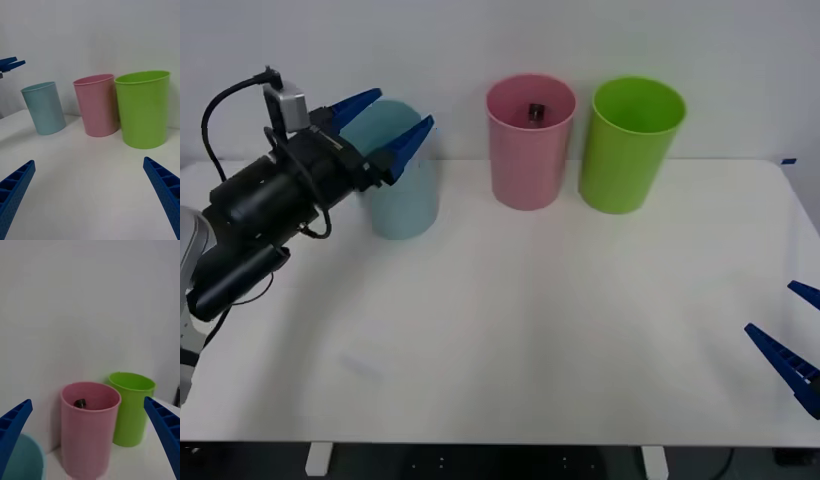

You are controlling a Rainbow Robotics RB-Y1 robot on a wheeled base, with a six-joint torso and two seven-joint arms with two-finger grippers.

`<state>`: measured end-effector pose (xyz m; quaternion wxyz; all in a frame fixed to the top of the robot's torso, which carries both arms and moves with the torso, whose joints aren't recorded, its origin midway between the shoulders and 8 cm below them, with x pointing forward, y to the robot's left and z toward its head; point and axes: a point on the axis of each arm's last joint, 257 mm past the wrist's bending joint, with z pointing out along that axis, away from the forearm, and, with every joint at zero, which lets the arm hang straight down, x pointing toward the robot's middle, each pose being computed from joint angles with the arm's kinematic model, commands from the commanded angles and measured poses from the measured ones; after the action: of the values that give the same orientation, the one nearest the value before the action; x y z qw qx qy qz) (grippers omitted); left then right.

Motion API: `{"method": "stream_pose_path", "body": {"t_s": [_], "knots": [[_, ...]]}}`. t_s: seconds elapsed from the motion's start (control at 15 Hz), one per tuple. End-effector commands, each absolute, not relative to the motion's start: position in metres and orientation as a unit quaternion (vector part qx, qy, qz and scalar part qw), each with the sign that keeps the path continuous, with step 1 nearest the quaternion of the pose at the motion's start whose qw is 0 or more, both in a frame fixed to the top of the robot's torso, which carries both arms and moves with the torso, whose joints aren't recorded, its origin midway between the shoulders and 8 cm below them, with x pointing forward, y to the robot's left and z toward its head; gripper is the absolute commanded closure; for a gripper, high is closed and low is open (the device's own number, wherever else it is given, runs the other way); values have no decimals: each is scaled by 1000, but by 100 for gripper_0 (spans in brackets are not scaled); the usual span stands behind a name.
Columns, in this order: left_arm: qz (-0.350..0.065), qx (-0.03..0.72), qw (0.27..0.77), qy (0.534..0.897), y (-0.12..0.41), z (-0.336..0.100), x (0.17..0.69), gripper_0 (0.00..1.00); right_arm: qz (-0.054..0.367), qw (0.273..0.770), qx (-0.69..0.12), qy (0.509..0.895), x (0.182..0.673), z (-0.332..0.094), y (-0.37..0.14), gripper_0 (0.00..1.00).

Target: Grasp the object on the table and drop it into the matching bin: aluminum can to the light blue bin, PET bottle to the pink bin.

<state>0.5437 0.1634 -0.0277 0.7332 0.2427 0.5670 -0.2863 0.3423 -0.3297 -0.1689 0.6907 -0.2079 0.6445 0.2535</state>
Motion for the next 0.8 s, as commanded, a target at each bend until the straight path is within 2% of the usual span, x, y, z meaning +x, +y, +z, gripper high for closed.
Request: {"method": "stream_pose_path", "body": {"t_s": [0.07, 0.4, 0.8], "knots": [[-274, 262, 720, 581, 194, -47, 524, 0, 253, 691, -208, 645, 342, -169, -330, 0], [-248, 299, 690, 611, 248, -83, 487, 0, 253, 691, -208, 645, 342, -169, -330, 0], [-191, 356, 647, 646, 309, -126, 437, 0, 253, 691, -208, 645, 342, -169, -330, 0]]}}
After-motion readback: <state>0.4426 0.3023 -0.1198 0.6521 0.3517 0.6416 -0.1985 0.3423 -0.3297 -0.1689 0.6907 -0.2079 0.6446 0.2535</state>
